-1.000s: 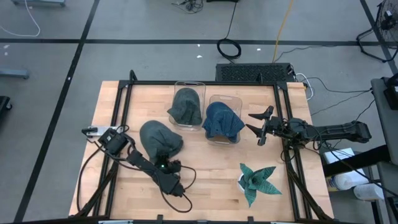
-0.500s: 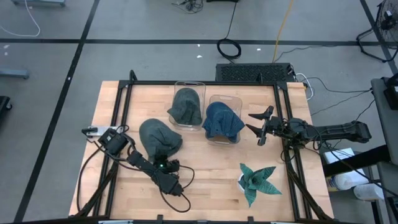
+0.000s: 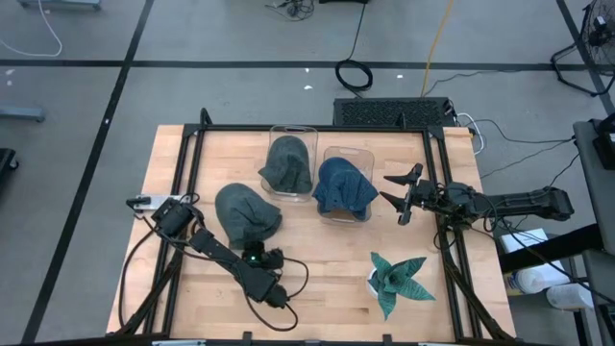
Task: Pick & Place hat
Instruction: Put the top black cap into the left transparent bin
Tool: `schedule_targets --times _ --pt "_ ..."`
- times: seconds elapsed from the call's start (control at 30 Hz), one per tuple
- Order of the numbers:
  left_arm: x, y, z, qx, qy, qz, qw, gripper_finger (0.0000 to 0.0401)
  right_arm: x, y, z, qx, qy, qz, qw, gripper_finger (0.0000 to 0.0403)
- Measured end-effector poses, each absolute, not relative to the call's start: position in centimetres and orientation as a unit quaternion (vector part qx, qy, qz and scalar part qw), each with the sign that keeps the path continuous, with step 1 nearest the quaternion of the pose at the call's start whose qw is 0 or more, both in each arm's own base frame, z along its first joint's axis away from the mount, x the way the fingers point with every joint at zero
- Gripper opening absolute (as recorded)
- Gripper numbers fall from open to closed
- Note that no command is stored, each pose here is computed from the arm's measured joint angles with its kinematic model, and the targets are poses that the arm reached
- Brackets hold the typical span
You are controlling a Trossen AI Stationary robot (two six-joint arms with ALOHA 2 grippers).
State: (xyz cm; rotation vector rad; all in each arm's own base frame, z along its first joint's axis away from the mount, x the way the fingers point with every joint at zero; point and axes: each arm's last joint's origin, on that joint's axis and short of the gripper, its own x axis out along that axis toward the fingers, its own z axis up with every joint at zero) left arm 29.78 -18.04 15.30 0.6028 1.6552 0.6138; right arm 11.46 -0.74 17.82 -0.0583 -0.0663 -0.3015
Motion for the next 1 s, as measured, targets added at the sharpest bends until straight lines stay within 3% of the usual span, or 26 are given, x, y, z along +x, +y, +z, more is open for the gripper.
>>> schedule_targets --times 0.27,0.4,0.77,1.0 --pt "29.7 -18.0 15.2 0.230 0.754 0.232 0.570 0.0028 11.5 -0.7 17.8 -0.029 -0.033 -0.150 0.988 0.0222" --pt "29.7 -17.9 15.2 0.214 0.761 0.234 0.566 0.0069 11.5 -0.7 17.8 -0.029 -0.033 -0.150 0.988 0.0222" --pt "30.8 -16.2 15.3 0.280 0.765 0.188 0.549 0.0213 11.5 -0.7 17.8 -0.029 -0.033 -0.150 0.988 0.0222" --pt "31.2 -15.5 15.3 0.282 0.751 0.214 0.557 0.0234 11.5 -0.7 17.8 -0.029 -0.033 -0.150 0.988 0.0222"
